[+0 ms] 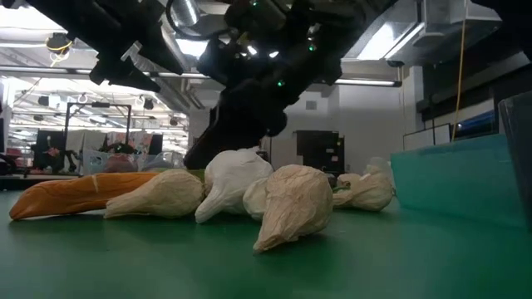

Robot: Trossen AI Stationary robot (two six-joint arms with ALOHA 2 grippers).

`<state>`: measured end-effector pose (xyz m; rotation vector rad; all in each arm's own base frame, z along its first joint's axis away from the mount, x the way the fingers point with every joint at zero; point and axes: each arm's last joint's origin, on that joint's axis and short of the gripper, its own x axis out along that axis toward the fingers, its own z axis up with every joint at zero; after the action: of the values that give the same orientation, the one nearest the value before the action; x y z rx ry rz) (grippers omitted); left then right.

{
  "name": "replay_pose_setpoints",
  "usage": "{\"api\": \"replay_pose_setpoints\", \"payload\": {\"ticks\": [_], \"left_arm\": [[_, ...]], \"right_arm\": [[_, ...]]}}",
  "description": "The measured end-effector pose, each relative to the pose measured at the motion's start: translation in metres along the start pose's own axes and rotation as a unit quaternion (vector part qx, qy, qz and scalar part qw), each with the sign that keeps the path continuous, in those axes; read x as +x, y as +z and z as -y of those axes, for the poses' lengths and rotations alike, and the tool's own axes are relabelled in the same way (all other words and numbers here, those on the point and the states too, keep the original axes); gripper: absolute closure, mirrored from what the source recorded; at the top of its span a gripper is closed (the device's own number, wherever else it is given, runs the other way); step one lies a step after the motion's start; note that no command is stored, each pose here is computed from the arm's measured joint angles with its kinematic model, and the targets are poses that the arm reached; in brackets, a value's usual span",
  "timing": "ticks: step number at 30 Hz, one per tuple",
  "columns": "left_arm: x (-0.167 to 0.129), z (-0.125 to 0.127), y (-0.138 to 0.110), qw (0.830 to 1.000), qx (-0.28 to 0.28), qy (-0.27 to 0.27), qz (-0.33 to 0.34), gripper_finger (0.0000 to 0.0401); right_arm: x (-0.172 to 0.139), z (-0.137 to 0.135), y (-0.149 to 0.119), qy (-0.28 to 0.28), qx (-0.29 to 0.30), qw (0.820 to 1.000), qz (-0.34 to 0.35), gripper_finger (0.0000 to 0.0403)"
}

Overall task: Sort produce into baskets
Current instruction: Put the cucumber into the green bin

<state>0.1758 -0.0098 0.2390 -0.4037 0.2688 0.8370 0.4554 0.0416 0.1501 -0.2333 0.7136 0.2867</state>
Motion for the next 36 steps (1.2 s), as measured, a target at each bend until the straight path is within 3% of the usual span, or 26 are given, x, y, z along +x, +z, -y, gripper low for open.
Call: {"api": "replay_pose_setpoints", "payload": {"ticks": [15, 19, 36], "left_arm": [[0.000, 0.000, 0.000, 1.000, 0.000, 0.000, 0.000, 0.0056], [0.000, 0.000, 0.000, 1.000, 0.001, 0.000, 0.000, 0.0056], [0.000, 0.000, 0.000, 1.000, 0.000, 0.000, 0.000, 0.0056]], "right_arm": [[-0.007, -0.001, 0.008, 0.024, -0.017, 0.999, 0.028, 0.0128], [-0.007, -0.004, 0.006, 0.061, -0.016, 0.998, 0.023, 0.0128], [0.002, -0.005, -0.013, 0.044, -0.009, 0.998, -0.051, 0.0128]]}}
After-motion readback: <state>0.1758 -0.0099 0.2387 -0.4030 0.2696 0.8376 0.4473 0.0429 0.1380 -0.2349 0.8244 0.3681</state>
